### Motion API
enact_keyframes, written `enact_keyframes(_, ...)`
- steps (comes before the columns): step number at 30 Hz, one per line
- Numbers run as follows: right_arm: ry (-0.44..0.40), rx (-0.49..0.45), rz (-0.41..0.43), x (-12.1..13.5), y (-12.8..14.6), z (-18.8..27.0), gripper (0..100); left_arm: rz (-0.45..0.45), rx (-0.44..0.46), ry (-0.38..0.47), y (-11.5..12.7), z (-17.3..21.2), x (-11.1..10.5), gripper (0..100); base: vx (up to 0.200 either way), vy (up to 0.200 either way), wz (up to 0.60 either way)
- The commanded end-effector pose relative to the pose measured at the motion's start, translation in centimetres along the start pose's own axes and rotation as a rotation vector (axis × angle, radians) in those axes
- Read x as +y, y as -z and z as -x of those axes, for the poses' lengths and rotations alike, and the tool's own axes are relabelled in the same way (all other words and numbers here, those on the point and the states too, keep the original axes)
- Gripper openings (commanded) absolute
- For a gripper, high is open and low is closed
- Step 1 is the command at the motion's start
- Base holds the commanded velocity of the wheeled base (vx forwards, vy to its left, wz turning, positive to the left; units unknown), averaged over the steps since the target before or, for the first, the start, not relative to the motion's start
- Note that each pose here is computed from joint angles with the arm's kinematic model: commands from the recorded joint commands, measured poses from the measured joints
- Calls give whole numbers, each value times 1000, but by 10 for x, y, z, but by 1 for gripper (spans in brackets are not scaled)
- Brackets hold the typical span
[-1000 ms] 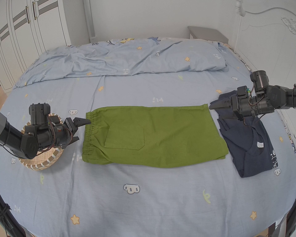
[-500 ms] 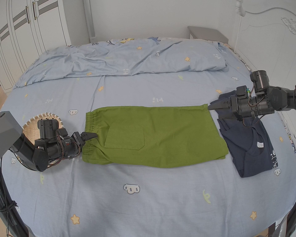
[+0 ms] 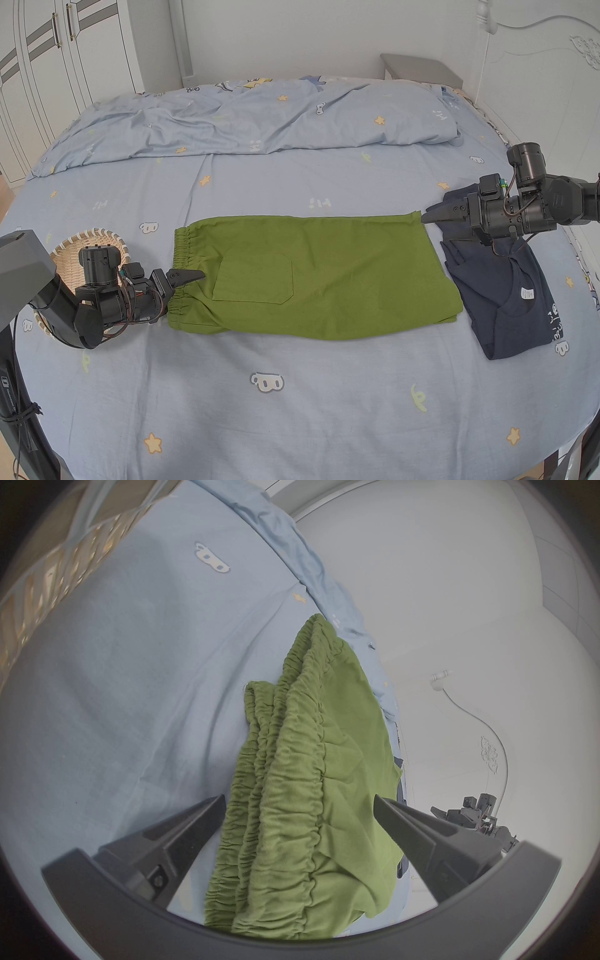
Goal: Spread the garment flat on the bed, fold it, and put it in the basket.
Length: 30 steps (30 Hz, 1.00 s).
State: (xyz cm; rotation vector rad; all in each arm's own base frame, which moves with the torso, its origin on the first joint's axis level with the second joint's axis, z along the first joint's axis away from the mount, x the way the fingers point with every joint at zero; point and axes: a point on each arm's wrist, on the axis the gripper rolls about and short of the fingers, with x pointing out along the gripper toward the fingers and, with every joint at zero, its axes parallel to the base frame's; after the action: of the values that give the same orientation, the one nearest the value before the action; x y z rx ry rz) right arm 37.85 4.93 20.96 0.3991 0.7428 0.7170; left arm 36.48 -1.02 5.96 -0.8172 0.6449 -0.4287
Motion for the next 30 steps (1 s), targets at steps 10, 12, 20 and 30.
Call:
enact_keyframes(10, 2, 5, -3, -1, 1, -1, 100, 63, 4, 0, -6, -14, 8, 0, 0, 0, 0)
enact_keyframes(12, 3, 9, -7, -2, 3, -1, 100, 71, 1, 3, -7, -13, 7, 0, 0, 0, 0)
enact_keyframes(20, 33, 66, -75, -16, 23, -3, 100, 93, 14, 55, -13, -3, -3, 0, 0, 0, 0)
enact_keyframes(30, 108, 145, -137, -48, 53, 1, 100, 108, -21, 77, -30, 24, -28, 0, 0, 0, 0)
